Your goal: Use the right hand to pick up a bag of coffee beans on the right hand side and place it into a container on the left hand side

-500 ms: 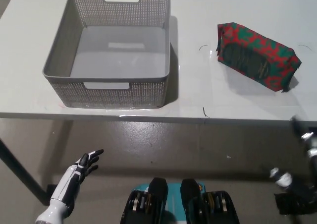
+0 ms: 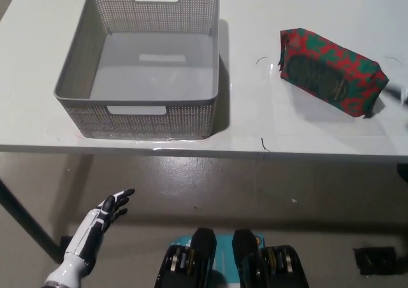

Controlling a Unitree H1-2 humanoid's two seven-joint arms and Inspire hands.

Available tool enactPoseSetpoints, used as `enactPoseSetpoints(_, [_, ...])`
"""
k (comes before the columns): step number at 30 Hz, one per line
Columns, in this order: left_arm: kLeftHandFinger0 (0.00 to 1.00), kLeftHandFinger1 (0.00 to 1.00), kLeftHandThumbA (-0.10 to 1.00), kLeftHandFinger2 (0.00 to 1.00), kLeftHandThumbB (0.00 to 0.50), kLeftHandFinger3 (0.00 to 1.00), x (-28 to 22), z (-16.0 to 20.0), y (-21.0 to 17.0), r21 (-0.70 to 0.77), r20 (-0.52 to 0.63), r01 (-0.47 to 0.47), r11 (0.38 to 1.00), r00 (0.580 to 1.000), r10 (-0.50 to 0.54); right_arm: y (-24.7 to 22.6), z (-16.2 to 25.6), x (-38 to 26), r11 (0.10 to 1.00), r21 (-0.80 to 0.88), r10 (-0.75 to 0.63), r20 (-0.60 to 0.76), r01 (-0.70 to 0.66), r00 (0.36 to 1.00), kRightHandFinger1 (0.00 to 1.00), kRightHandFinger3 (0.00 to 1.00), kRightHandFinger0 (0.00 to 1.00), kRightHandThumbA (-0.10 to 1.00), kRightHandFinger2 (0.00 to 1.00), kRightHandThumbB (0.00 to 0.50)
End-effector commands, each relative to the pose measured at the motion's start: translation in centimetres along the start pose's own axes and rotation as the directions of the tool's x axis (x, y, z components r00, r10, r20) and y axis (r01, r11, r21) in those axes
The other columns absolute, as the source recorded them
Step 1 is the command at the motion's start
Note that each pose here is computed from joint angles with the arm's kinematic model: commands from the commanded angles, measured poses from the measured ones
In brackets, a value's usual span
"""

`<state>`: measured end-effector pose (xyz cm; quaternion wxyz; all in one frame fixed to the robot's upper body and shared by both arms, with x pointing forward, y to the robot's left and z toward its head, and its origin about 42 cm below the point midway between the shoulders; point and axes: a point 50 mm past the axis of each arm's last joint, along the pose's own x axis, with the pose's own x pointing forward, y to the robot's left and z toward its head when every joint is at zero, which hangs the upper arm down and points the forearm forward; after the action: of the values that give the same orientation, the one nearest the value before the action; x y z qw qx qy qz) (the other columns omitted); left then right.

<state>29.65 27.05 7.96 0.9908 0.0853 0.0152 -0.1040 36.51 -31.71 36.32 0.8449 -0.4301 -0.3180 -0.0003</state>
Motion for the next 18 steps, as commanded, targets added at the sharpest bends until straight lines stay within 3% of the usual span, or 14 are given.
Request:
enactPoseSetpoints(1, [1.0,1.0,1.0,1.0,0.333,1.0,0.3,1.1,0.8,0.031,0.07,0.018,0.999,0.997,-0.02,-6.8,2.4,8.6,0.955,-0.271,0.083,-0.138,-0.118,0.987,1.0,1.0,1.0,0.95,1.0,0.5])
enactPoseSetpoints(4, [1.0,1.0,1.0,1.0,0.316,1.0,-0.9,0.3,0.1,0.012,0.038,0.013,1.0,0.999,-0.013,-8.5,3.2,14.3,0.937,-0.289,0.141,-0.2,-0.196,0.97,1.0,1.0,1.0,0.84,1.0,0.5])
enactPoseSetpoints(6, [1.0,1.0,1.0,1.0,0.31,1.0,-2.0,-0.3,-0.3,0.001,0.021,0.01,1.0,1.0,-0.01,-8.4,3.5,16.5,0.925,-0.289,0.178,-0.243,-0.246,0.954,1.0,1.0,1.0,0.83,1.0,0.5])
enactPoseSetpoints(12, [1.0,1.0,1.0,1.0,0.295,1.0,-2.5,-0.9,-0.6,0.0,0.017,0.017,1.0,1.0,-0.017,-7.8,4.4,22.6,0.878,-0.3,0.274,-0.326,-0.373,0.905,1.0,1.0,1.0,0.93,1.0,0.5])
enactPoseSetpoints(16, [1.0,1.0,1.0,1.0,0.284,1.0,-2.6,-0.9,-0.7,0.005,0.018,0.022,1.0,1.0,-0.022,-6.8,5.7,26.8,0.856,-0.246,0.346,-0.382,-0.455,0.857,1.0,1.0,1.0,0.89,1.0,0.5])
enactPoseSetpoints(18, [1.0,1.0,1.0,1.0,0.291,1.0,-2.6,-0.9,-0.6,0.012,0.015,0.021,1.0,1.0,-0.021,-5.6,6.1,28.7,0.834,-0.253,0.359,-0.428,-0.491,0.829,1.0,1.0,1.0,0.93,1.0,0.5])
